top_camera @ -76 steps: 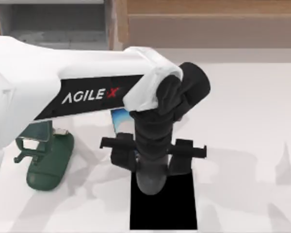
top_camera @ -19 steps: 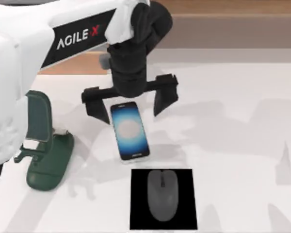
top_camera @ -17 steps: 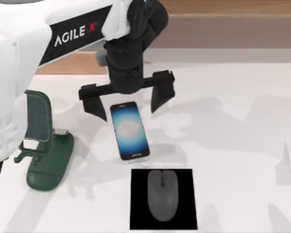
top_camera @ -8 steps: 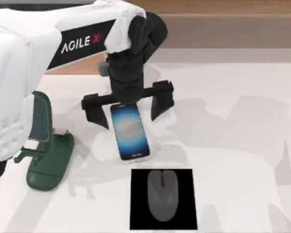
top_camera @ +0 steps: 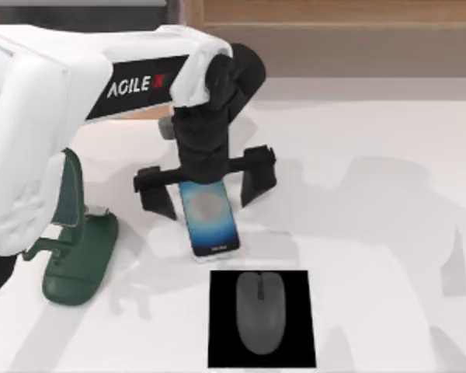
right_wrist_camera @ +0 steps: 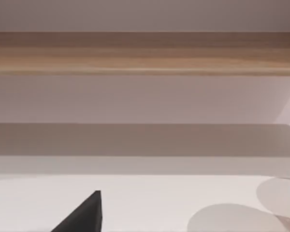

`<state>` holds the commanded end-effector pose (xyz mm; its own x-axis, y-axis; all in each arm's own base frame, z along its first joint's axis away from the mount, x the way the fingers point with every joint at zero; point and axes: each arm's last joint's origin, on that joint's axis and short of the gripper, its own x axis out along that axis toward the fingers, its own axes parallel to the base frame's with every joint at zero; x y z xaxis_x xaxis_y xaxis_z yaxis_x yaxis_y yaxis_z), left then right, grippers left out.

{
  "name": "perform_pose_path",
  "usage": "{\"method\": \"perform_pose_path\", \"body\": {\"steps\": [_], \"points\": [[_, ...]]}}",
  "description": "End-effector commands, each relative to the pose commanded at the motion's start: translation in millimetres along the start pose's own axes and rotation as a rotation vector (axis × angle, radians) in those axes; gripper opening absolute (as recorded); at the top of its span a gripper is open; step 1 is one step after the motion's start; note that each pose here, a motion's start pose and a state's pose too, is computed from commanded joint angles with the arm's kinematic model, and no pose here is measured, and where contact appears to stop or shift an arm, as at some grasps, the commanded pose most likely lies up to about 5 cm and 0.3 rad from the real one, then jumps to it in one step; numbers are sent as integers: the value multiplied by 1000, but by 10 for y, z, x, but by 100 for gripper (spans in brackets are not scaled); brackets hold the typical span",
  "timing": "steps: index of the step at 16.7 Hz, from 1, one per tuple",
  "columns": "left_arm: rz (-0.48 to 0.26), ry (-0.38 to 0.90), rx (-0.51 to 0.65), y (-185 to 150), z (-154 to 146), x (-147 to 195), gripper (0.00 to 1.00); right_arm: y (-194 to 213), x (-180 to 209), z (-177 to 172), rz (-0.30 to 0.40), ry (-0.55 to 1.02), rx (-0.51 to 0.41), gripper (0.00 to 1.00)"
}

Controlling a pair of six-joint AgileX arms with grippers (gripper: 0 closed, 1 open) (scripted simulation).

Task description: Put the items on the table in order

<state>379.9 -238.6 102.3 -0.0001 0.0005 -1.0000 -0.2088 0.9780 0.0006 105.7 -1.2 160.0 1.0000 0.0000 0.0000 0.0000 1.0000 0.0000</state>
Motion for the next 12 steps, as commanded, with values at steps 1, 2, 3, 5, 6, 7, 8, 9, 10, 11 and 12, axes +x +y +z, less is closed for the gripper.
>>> {"method": "perform_pose_path", "body": {"steps": [1,2,3,5,6,7,8,9,10,11,12], "points": [[0,0,0,0,0,0,92,0,0,0,0,0,0,100],[0,0,0,0,0,0,85,0,0,0,0,0,0,100],[0,0,0,0,0,0,77,0,0,0,0,0,0,100],[0,0,0,0,0,0,62,0,0,0,0,0,0,100],[0,0,0,0,0,0,55,0,0,0,0,0,0,100],[0,0,0,0,0,0,47,0,0,0,0,0,0,100],[0,0,0,0,0,0,40,0,0,0,0,0,0,100],[0,0,0,0,0,0,32,0,0,0,0,0,0,100],[0,0,0,0,0,0,25,0,0,0,0,0,0,100],[0,0,0,0,0,0,17,0,0,0,0,0,0,100],[0,0,0,0,0,0,10,0,0,0,0,0,0,100]]}}
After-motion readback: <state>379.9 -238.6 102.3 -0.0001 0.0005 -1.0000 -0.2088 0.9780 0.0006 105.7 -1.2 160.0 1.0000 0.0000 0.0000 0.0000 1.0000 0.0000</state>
